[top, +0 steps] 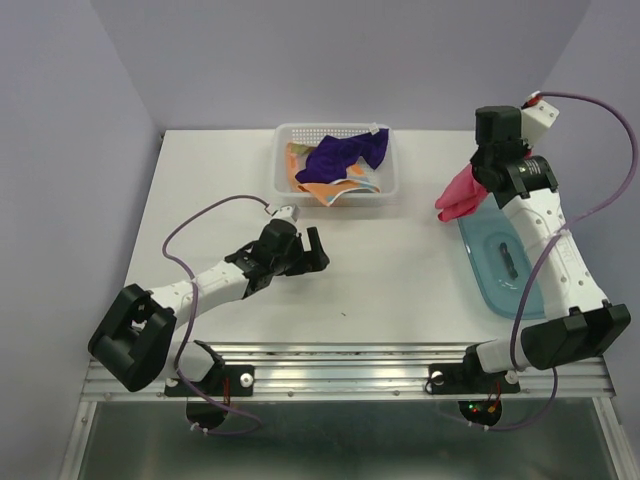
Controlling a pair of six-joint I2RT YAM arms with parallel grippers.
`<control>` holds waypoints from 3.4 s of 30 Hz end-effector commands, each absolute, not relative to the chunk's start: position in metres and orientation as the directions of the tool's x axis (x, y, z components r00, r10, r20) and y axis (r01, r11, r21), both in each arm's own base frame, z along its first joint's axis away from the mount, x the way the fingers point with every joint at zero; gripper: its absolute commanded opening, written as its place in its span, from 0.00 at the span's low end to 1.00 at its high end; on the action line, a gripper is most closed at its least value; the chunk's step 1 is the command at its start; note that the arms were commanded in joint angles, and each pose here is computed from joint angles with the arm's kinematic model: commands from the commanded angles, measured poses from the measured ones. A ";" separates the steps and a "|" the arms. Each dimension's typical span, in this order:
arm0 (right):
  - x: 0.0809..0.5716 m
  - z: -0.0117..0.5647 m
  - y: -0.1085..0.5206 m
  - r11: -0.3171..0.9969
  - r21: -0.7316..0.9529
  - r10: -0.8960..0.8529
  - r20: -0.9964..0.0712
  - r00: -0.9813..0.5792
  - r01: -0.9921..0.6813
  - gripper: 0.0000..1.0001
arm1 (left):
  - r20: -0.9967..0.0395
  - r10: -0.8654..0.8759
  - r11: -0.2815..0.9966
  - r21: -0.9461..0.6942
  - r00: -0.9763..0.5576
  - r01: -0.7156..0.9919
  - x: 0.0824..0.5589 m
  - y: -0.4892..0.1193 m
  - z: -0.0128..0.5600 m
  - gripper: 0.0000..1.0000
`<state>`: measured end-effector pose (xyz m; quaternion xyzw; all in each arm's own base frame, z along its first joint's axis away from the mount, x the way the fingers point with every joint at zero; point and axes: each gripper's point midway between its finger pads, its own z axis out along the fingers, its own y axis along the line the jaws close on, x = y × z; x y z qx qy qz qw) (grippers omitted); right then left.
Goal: Fold and stack the towels
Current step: Neatly place the folded towel into the bin
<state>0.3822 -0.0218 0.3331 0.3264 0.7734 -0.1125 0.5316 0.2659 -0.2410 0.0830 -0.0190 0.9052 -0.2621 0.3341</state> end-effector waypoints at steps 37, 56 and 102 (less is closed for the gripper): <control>0.287 0.234 -0.133 0.413 0.188 0.495 -0.868 -0.046 0.891 0.01 | -0.610 -0.193 0.852 -0.493 -0.768 0.177 0.268 -0.244 0.083 0.99; 0.242 0.144 -0.139 0.310 0.127 0.563 -0.823 -0.074 0.942 0.01 | -0.589 -0.172 0.843 -0.503 -0.790 0.191 0.265 -0.251 0.074 0.99; 0.211 0.148 -0.141 0.285 0.119 0.551 -0.832 -0.061 0.951 0.56 | -0.578 -0.168 0.823 -0.528 -0.798 0.209 0.261 -0.256 0.075 0.99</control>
